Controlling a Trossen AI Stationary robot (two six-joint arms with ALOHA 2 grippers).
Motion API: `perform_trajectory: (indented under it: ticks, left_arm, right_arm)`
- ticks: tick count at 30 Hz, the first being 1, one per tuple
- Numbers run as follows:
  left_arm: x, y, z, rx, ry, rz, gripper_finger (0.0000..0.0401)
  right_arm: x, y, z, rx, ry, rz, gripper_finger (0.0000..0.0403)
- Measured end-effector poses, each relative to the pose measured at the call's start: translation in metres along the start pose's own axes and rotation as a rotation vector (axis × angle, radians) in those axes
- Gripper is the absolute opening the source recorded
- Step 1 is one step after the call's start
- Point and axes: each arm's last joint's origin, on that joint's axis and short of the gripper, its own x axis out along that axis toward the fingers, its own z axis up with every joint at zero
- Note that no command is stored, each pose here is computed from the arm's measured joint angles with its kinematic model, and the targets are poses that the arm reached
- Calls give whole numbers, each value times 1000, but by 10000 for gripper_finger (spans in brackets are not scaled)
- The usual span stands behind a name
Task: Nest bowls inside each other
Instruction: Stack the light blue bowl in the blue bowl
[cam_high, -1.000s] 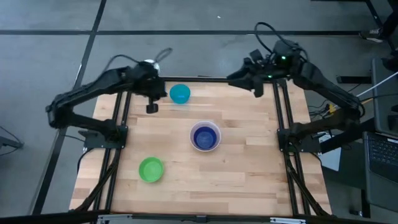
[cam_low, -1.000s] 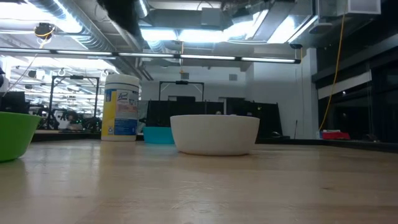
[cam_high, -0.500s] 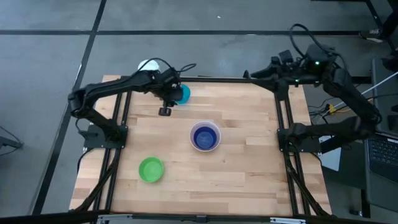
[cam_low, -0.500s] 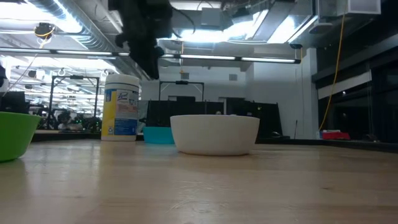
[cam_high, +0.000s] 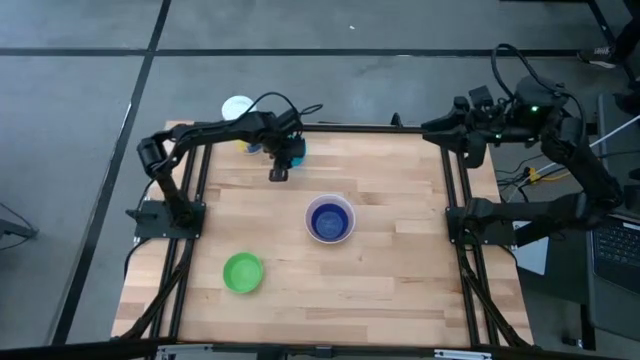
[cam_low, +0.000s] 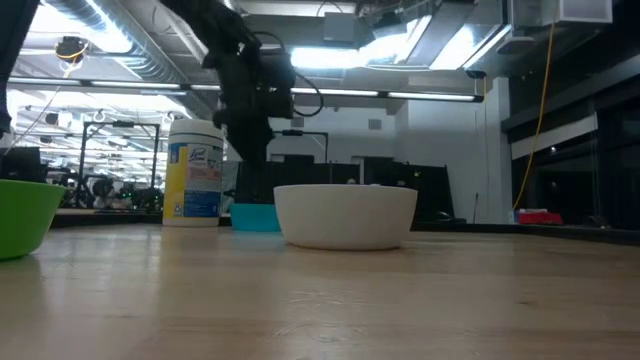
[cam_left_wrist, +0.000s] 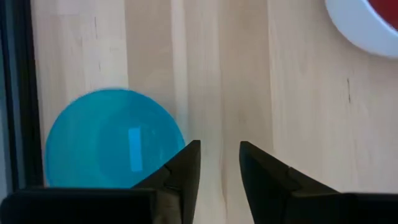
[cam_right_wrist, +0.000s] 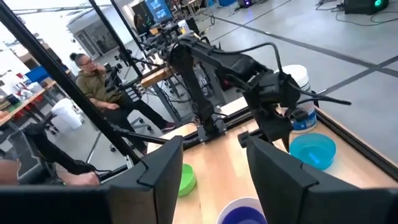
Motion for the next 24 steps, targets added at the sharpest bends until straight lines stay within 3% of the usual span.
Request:
perform_trajectory:
  ticks: [7, 24]
  left_arm:
    - [12, 14, -2, -29, -22, 4, 104]
    - [16, 26, -11, -76, -37, -39, 102]
  right_arm:
    - [-17, 6, -1, 12, -51, -8, 180]
    - [-20, 7, -2, 35, -63, -18, 182]
